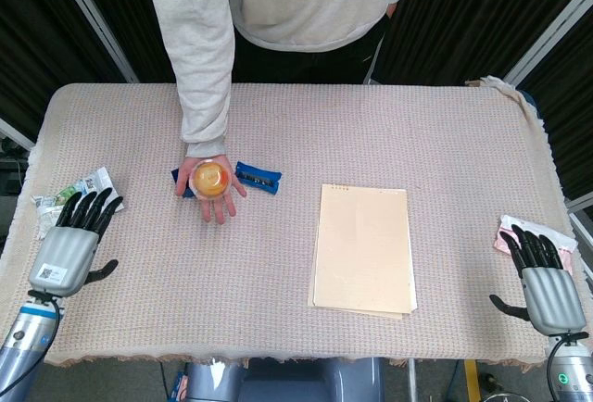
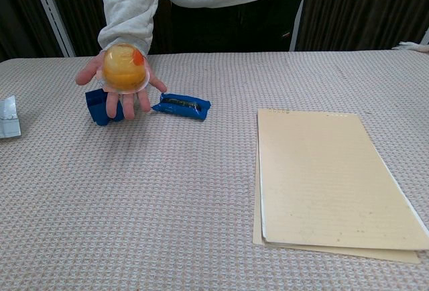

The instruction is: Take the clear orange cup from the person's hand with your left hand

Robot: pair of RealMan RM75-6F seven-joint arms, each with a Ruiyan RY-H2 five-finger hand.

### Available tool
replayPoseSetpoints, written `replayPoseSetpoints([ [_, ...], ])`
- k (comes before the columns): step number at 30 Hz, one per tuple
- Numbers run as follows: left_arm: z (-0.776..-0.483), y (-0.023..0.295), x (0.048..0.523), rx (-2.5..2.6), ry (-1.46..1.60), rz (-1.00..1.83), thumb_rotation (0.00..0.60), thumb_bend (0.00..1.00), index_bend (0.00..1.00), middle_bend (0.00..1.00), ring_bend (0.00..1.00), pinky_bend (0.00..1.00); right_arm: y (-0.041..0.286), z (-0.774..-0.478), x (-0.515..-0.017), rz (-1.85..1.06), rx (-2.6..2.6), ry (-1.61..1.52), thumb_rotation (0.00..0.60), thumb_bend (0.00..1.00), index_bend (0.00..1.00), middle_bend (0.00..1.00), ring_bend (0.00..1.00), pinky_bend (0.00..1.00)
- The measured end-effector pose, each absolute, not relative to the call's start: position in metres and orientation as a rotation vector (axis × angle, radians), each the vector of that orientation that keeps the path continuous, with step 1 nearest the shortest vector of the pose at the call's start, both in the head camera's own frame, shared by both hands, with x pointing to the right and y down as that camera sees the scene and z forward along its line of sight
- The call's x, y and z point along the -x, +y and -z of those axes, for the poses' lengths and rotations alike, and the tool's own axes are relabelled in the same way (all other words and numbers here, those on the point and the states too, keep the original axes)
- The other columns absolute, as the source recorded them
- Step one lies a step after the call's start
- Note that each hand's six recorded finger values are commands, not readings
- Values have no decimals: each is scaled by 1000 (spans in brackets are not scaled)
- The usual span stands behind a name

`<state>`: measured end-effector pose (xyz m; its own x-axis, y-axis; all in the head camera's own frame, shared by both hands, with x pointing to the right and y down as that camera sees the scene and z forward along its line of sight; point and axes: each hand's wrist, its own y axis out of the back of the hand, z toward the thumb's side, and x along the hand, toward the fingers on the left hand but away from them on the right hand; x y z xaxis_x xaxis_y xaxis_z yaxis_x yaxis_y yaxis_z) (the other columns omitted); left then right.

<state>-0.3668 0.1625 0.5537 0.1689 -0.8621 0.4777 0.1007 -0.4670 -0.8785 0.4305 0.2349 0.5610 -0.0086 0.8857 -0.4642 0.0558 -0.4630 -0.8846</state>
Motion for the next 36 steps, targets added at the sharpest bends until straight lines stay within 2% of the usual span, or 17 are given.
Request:
replayPoseSetpoints([
  [8,-566,115,330,1588,657,1506,600,234,100,0,0,66,235,-561,-431,-1552,1603,-1003,600,73,83,0,0,0],
  [15,-588,81,269,1572,549,1557,600,237,120,0,0,81,236,-560,-432,-1555,1614,-1009,600,73,83,0,0,0],
  [24,-604,60,205,1539,553,1603,600,237,125,0,0,86,238,-559,-435,-1561,1625,-1015,600,72,83,0,0,0],
  [36,-622,57,189,1472,533,1654,600,241,208,15,43,167,238,-558,-437,-1571,1631,-1024,600,73,83,0,0,0],
])
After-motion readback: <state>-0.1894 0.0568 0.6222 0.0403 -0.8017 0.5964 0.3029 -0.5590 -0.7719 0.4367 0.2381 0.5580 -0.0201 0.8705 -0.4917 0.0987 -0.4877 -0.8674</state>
